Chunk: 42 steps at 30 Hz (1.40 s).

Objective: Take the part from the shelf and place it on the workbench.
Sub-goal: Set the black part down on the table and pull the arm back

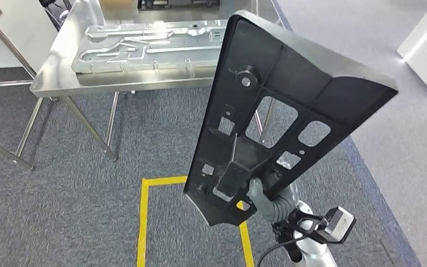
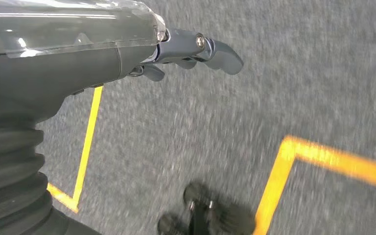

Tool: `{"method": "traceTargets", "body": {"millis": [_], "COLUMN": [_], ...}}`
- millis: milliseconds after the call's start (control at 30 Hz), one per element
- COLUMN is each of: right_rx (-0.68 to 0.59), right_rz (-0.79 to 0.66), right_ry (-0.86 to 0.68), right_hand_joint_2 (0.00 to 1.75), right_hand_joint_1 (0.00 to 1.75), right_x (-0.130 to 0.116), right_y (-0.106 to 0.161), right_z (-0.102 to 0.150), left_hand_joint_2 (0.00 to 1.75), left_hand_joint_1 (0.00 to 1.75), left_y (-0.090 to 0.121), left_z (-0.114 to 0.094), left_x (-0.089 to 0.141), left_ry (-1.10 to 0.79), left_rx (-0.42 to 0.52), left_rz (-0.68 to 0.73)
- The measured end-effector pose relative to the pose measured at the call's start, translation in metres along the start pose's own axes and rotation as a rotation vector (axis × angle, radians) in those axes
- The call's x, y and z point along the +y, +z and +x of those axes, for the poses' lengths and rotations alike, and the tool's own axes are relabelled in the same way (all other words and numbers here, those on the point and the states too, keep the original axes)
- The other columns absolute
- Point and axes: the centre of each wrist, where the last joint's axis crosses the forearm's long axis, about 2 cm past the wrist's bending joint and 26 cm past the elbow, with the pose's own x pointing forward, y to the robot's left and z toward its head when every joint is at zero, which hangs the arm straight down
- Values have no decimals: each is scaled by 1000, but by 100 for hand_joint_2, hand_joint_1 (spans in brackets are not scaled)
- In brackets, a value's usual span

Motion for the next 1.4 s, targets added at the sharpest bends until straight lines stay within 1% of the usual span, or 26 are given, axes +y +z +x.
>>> {"method": "traceTargets", "body": {"millis": [633, 1033, 1400], "right_rx": [-18, -11, -14], "right_rz": [17, 14, 10], "right_ry": [0, -7, -12], "right_hand_joint_2": [175, 175, 175], "right_hand_joint_1": [175, 175, 175], "right_x": [-1, 1, 0], "right_y": [-6, -6, -7], "right_z": [1, -2, -3], "left_hand_joint_2": [175, 175, 175], "left_hand_joint_1": [0, 0, 0], "left_y": [1, 2, 3], "left_z": [0, -4, -5], "left_x": [-4, 0, -3], "left_ry": [15, 19, 30], "left_rx": [14, 19, 24], "left_rz": [2, 14, 15]}}
